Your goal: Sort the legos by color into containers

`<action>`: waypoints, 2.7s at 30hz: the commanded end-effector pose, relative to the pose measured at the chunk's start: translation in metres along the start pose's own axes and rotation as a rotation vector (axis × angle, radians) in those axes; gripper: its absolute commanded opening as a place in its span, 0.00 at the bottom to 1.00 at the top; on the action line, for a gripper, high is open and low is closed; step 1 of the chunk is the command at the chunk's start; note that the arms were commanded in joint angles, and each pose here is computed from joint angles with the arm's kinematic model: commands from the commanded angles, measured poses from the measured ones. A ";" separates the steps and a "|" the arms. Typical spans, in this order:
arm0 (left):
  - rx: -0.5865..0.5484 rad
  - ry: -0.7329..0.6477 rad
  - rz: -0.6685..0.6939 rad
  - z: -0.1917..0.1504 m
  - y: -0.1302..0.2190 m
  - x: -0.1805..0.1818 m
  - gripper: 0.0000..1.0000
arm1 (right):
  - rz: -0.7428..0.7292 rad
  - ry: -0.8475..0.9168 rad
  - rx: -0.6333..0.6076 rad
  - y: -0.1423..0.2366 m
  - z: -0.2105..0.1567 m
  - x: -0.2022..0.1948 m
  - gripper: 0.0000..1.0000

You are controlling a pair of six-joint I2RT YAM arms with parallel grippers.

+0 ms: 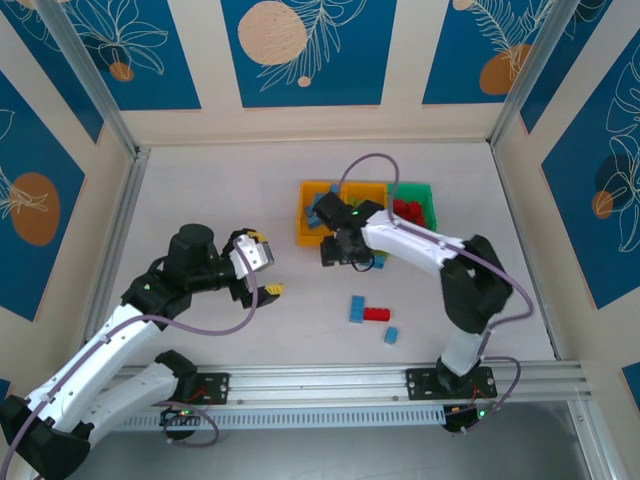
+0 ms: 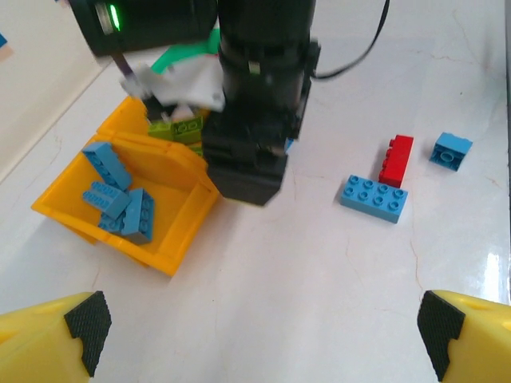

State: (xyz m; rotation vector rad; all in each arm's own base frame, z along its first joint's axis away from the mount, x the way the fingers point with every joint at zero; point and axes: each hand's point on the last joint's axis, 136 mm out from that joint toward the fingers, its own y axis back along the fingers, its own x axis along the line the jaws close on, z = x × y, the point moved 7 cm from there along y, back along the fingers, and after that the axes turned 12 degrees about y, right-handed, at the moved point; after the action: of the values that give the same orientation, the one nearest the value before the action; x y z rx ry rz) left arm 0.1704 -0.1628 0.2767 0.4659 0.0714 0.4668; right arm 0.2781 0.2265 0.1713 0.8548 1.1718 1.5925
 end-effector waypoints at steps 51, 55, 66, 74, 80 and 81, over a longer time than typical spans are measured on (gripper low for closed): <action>-0.046 0.087 -0.003 0.007 -0.008 0.004 1.00 | -0.037 -0.394 0.010 -0.069 -0.013 -0.067 0.92; -0.047 0.082 -0.003 0.007 -0.009 0.005 1.00 | -0.067 -0.405 0.048 -0.070 -0.021 -0.070 0.78; -0.118 0.063 -0.099 0.017 -0.007 -0.005 1.00 | -0.016 -0.400 -0.117 0.010 -0.014 -0.065 0.57; -0.202 0.145 -0.193 0.033 -0.017 -0.007 1.00 | 0.096 -0.249 -0.273 0.030 0.082 -0.033 0.59; -0.135 0.227 -0.042 0.031 -0.016 0.004 1.00 | 0.112 -0.145 -0.206 -0.003 0.139 -0.016 0.78; -0.135 0.234 -0.036 0.030 -0.015 0.004 1.00 | 0.115 -0.141 -0.205 -0.003 0.146 -0.014 0.83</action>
State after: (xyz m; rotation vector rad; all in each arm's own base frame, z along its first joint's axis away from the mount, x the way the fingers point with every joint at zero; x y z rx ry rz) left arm 0.1843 -0.1880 0.2827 0.3003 0.2563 0.4270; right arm 0.4129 0.2526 0.2149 0.8928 0.7478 1.6582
